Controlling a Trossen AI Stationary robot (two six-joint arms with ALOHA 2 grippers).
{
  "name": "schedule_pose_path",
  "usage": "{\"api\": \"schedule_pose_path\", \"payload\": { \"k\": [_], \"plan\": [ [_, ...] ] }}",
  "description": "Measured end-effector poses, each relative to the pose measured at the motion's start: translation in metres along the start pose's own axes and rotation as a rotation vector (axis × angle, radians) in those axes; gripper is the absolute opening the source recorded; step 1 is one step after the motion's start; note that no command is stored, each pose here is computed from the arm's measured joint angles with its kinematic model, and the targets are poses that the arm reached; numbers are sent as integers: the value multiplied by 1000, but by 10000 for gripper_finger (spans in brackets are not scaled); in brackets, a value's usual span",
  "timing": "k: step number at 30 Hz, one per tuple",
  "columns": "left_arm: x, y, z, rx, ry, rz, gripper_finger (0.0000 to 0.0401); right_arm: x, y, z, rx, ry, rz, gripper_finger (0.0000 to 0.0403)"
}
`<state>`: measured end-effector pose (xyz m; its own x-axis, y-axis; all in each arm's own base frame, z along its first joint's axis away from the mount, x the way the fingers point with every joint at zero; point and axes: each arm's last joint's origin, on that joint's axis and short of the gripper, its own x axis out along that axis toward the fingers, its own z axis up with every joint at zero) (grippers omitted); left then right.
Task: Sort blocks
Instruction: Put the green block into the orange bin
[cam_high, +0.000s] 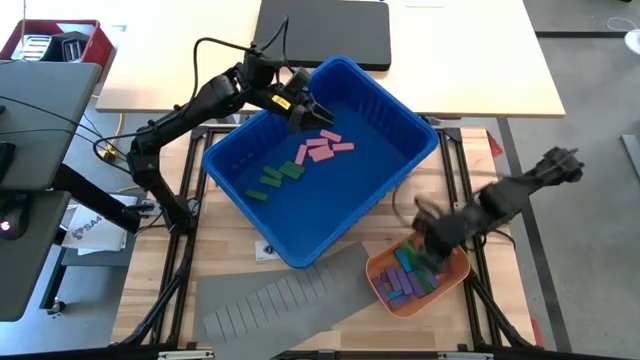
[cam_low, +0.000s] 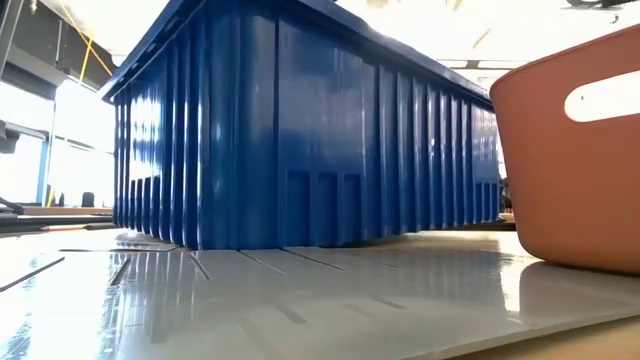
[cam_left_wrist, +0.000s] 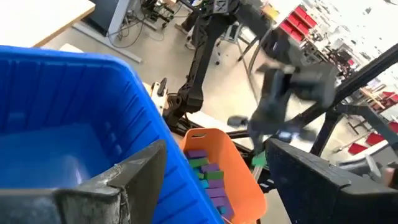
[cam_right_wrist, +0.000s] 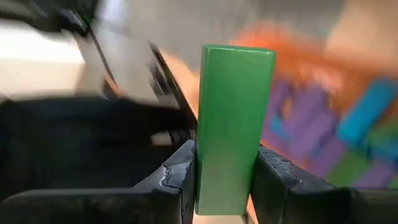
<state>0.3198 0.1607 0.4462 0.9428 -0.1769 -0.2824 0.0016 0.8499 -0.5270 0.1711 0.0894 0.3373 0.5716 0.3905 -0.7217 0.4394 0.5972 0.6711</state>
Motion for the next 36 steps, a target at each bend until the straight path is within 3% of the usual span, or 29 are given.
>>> {"api": "schedule_pose_path", "payload": {
  "k": [3,9,16,22,26,32,36],
  "plan": [
    [0,-2,-1,11,3,-5,266,29,-18,-24,74,105,-78,102],
    [0,-1,-4,-14,34,7,266,64,-60,-42,274,133,-235,102],
    [-2,4,-22,-105,186,62,266,93,-88,-50,391,148,-198,102],
    [-7,8,-52,-96,458,153,266,98,-101,-53,426,135,-247,104],
    [0,15,-70,-56,638,168,266,97,-105,-54,428,137,-296,140],
    [27,32,-92,-17,830,155,266,97,-106,-55,428,158,-307,151],
    [47,45,-103,26,908,237,266,91,-95,-54,430,192,-280,137]
  ]
}}
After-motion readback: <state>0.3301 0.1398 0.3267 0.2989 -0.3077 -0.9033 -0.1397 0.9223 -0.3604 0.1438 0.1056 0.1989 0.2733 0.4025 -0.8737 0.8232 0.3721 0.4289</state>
